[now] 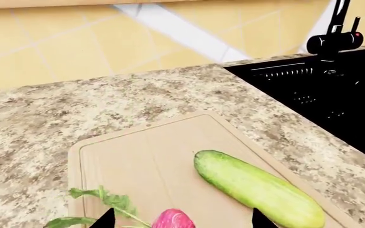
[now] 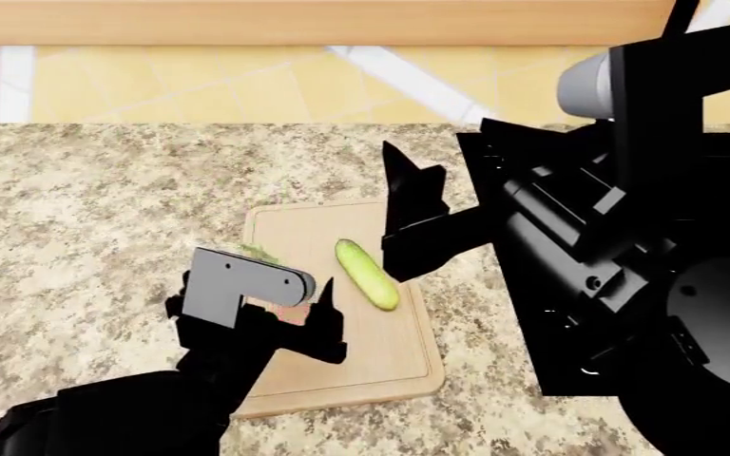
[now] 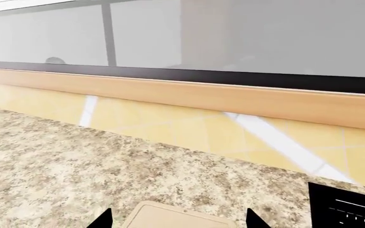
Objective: Pick the vegetables from the sink and place them on the cutting board.
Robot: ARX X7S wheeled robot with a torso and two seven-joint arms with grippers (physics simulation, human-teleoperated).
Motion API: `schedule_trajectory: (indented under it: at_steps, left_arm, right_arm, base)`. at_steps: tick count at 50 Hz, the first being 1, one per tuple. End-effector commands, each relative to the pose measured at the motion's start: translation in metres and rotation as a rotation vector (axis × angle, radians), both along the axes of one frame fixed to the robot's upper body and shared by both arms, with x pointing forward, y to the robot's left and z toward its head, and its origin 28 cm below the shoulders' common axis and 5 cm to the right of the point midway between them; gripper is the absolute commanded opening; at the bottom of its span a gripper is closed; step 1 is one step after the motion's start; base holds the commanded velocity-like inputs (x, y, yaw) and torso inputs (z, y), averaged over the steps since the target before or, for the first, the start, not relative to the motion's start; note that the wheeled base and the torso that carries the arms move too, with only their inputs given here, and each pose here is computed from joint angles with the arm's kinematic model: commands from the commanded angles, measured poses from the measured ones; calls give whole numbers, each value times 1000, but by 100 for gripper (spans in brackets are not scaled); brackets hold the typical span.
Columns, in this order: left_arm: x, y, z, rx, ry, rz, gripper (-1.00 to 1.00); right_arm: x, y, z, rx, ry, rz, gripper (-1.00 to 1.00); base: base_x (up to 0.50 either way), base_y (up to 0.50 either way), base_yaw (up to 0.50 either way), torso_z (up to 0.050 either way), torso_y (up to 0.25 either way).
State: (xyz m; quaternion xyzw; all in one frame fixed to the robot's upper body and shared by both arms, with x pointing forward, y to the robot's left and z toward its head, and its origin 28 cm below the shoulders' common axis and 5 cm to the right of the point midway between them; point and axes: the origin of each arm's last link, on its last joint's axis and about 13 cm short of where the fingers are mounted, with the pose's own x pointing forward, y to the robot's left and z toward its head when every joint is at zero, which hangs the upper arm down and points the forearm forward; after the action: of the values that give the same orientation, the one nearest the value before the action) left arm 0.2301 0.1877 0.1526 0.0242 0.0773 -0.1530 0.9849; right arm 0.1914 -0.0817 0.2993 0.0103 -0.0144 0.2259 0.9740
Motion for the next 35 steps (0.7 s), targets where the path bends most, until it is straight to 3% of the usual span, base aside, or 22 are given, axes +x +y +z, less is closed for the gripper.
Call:
schedule_trajectory:
  at_steps: [1,11,26,35]
  left_arm:
    - [-1,0,2,-4,-14,-4,100]
    - [-5,0,8,0,-49,-5,100]
    - [-31,0,42,1,-234,-23,100]
    - [-43,1,53,-19,-292,-41,100]
  right_arm:
    - [1,1,-1,-4,4,4,100]
    - [1,2,-1,-4,4,7,100]
    - [-1,1,1,1,-4,4,100]
    - [-3,0,2,3,-11,5,100]
  base:
    - [0,0,0,0,0]
    - [0,0,0,0,0]
    - [0,0,0,0,0]
    - [0,0,0,0,0]
